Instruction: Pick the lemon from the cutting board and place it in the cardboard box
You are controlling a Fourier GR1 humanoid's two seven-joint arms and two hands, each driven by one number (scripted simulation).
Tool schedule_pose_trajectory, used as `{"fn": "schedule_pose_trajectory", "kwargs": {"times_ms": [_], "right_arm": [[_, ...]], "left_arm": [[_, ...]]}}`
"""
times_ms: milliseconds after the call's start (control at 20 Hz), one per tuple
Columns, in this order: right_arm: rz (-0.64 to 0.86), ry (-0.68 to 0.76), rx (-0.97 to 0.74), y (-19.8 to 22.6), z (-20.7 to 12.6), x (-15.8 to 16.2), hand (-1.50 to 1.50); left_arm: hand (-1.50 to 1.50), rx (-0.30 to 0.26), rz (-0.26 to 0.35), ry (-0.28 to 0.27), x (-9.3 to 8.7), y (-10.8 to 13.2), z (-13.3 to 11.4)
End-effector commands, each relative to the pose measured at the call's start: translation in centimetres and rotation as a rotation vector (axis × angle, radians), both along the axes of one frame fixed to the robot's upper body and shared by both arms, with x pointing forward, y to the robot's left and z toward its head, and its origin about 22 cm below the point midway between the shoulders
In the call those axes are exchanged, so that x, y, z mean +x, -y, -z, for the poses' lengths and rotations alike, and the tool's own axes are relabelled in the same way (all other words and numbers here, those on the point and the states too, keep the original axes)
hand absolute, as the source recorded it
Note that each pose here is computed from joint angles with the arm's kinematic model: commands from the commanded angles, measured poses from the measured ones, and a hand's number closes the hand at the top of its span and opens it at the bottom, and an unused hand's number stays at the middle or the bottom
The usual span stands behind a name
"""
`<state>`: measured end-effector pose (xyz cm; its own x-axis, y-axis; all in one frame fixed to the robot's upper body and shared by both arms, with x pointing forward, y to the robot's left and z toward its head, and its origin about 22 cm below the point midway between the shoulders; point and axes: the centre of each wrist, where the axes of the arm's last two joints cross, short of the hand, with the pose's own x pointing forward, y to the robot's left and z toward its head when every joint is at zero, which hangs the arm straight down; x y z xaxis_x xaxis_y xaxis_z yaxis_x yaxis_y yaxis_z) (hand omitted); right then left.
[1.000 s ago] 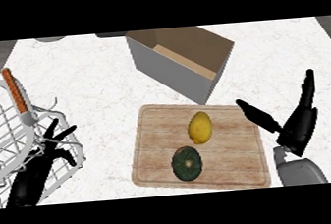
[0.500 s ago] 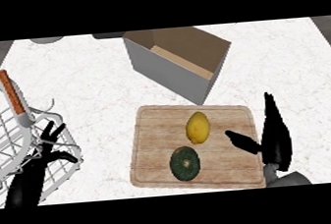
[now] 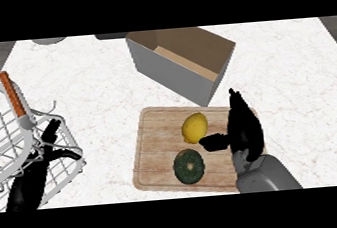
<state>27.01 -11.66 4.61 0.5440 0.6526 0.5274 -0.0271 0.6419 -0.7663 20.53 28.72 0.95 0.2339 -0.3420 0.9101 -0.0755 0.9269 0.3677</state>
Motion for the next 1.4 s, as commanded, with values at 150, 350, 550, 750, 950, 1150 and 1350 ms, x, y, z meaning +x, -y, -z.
{"fn": "schedule_pose_trajectory", "kwargs": {"times_ms": [150, 350, 550, 750, 950, 1150, 1350], "right_arm": [[0.119, -0.149, -0.056, -4.0, -4.0, 1.2, -1.5], [0.129, -0.195, -0.079, -3.3, -3.5, 0.8, -1.5], [0.138, -0.247, -0.082, -3.0, -2.1, -0.7, -1.5], [0.13, -0.219, -0.077, -3.8, -2.5, -0.5, -1.5], [0.139, -0.224, -0.073, -4.2, -1.0, -0.7, -1.5], [0.154, -0.206, -0.074, -3.1, -2.7, 1.5, -1.5], [0.148, -0.211, -0.074, -4.1, -2.0, -0.1, -1.5]], "left_arm": [[0.0, 0.013, 0.023, 0.103, 2.4, -1.2, -0.6], [0.0, 0.02, 0.003, 0.113, 2.7, -0.7, -1.1], [0.0, 0.018, 0.005, 0.106, 2.4, -1.3, -1.0], [0.0, 0.027, 0.018, 0.115, 1.8, 0.1, 0.2], [0.0, 0.012, 0.024, 0.123, 2.9, -0.2, -0.7], [0.0, 0.014, 0.04, 0.108, 2.9, 0.7, -0.3], [0.0, 0.014, 0.033, 0.104, 1.9, -0.1, 1.6]]}}
